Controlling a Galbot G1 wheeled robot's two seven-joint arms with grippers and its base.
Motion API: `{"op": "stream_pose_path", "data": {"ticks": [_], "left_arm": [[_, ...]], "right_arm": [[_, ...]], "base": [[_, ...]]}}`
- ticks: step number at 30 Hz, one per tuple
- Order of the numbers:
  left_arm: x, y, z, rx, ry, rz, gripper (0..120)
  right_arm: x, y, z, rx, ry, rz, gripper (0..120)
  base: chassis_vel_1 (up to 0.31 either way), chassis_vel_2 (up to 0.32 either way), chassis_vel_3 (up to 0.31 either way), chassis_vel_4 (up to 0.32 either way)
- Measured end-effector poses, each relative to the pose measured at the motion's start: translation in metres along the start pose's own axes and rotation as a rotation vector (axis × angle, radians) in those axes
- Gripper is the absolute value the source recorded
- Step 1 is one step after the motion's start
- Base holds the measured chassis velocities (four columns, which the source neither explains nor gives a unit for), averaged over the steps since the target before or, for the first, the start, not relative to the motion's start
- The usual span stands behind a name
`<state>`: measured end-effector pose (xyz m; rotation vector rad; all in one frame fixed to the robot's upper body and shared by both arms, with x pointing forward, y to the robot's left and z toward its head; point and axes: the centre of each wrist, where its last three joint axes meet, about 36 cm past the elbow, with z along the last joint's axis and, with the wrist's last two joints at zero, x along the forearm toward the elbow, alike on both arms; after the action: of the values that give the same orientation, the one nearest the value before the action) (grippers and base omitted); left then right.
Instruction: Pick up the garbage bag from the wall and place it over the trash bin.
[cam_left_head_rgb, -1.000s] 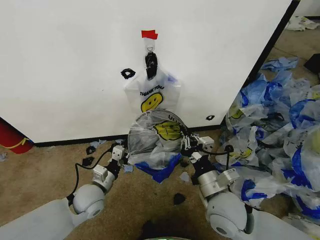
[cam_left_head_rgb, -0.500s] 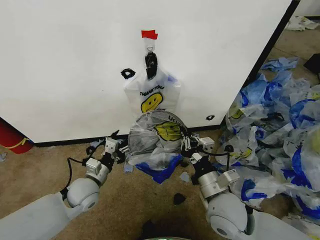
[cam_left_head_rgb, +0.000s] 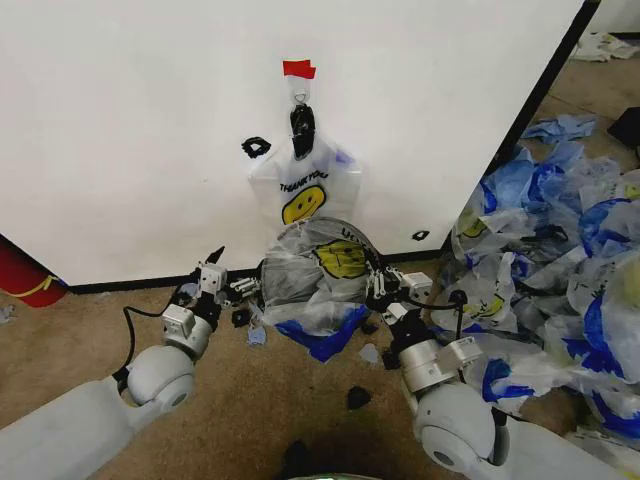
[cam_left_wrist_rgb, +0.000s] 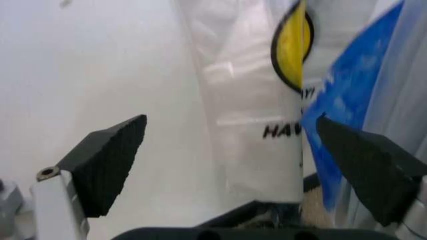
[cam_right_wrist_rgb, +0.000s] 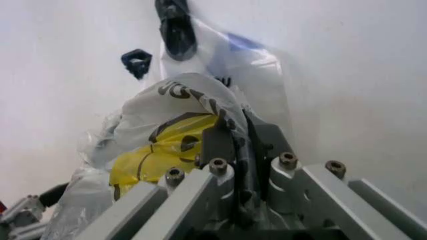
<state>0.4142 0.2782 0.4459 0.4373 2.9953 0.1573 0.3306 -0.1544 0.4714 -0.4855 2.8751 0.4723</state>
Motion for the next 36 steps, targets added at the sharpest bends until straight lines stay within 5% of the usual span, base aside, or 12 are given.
{"op": "stream_pose_path", "data": {"ticks": [11,21,28,36], "left_arm": [[-0.001,0.004,-0.021,0.031,-0.028,-0.038,100],[0.017,-0.018,-0.070,0.193,0.009,-0.064,100],[0.052,-0.058,-0.138,0.464,0.175,-0.047,99],[0.073,-0.073,-0.169,0.590,0.391,-0.065,99]], "right_arm": [[-0.007,0.005,0.006,-0.120,0.018,0.074,1],[-0.022,0.013,0.006,-0.283,0.000,0.125,1],[-0.030,0.013,0.002,-0.337,-0.037,0.169,1],[-0.033,0.011,0.004,-0.337,-0.044,0.197,1]], "base": [[0.000,0.000,0.000,0.000],[0.000,0.000,0.000,0.000],[0.000,0.000,0.000,0.000],[0.000,0.000,0.000,0.000]]}}
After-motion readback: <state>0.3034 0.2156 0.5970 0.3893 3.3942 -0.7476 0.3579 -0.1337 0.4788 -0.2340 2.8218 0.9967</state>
